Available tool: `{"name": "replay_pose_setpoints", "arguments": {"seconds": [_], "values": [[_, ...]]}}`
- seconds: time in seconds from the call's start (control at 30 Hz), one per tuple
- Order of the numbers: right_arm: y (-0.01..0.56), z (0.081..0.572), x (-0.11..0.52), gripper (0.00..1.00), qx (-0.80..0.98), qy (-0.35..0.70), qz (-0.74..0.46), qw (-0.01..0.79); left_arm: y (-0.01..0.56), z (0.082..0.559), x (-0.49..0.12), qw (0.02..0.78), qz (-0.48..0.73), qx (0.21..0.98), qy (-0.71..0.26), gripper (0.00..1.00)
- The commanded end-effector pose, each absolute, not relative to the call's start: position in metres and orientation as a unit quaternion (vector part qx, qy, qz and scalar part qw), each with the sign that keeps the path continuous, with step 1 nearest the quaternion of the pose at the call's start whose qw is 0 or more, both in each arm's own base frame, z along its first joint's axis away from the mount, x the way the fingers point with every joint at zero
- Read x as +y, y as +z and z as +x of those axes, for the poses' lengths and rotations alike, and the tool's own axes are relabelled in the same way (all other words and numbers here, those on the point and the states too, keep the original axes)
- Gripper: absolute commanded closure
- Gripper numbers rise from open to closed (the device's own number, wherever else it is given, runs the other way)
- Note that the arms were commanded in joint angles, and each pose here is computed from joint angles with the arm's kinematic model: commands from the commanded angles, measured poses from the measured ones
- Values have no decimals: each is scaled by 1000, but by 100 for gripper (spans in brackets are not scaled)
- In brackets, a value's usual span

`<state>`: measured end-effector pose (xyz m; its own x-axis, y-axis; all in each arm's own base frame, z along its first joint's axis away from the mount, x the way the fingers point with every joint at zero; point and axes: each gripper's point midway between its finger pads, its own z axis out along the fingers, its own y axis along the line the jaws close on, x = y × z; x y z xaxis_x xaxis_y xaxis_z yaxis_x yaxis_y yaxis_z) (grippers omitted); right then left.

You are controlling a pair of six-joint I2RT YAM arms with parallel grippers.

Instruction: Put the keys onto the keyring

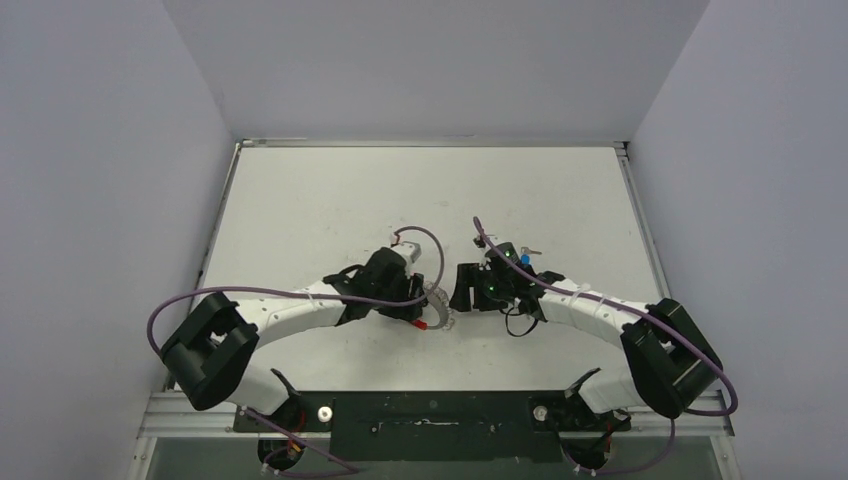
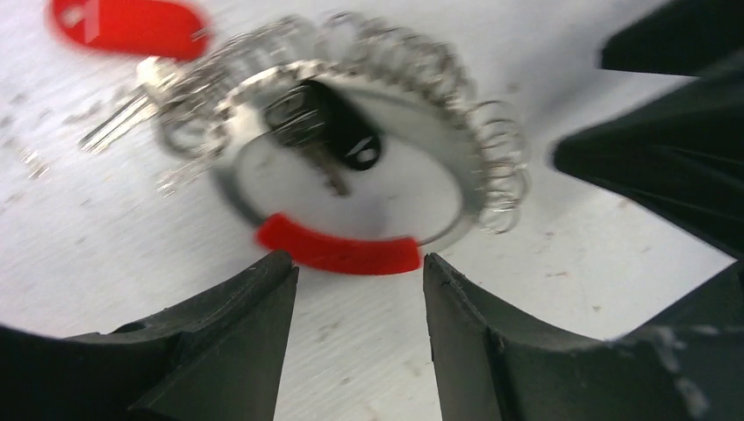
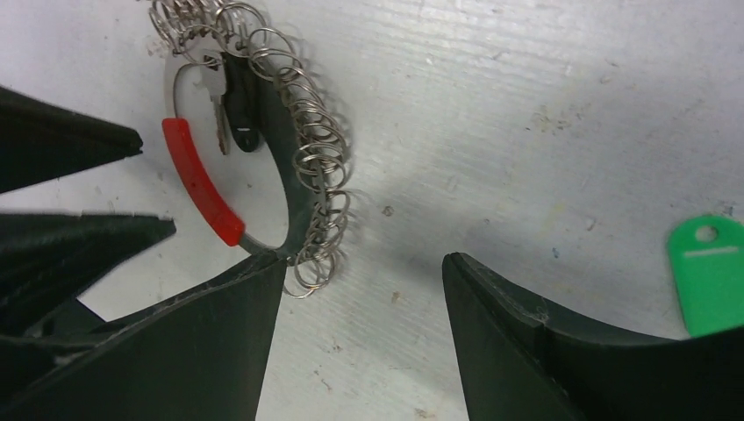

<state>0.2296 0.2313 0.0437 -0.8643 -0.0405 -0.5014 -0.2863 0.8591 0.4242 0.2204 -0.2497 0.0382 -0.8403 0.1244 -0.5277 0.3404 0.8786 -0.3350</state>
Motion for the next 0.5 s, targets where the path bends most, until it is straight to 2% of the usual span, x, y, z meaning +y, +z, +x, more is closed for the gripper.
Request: {"name": "replay_pose_setpoints", "arguments": {"seconds": [0.0,0.27,0.47], "values": [[59,238,232,34,918,286,-68,267,65,228,-291,311,199,910,-191,48],[62,239,215,39,920,277,-54,270,72,219,-340,317,272,887,-194,52],[59,238,228,48,915,307,-45,257,73,224,-338,332,260,887,-189,52]]}}
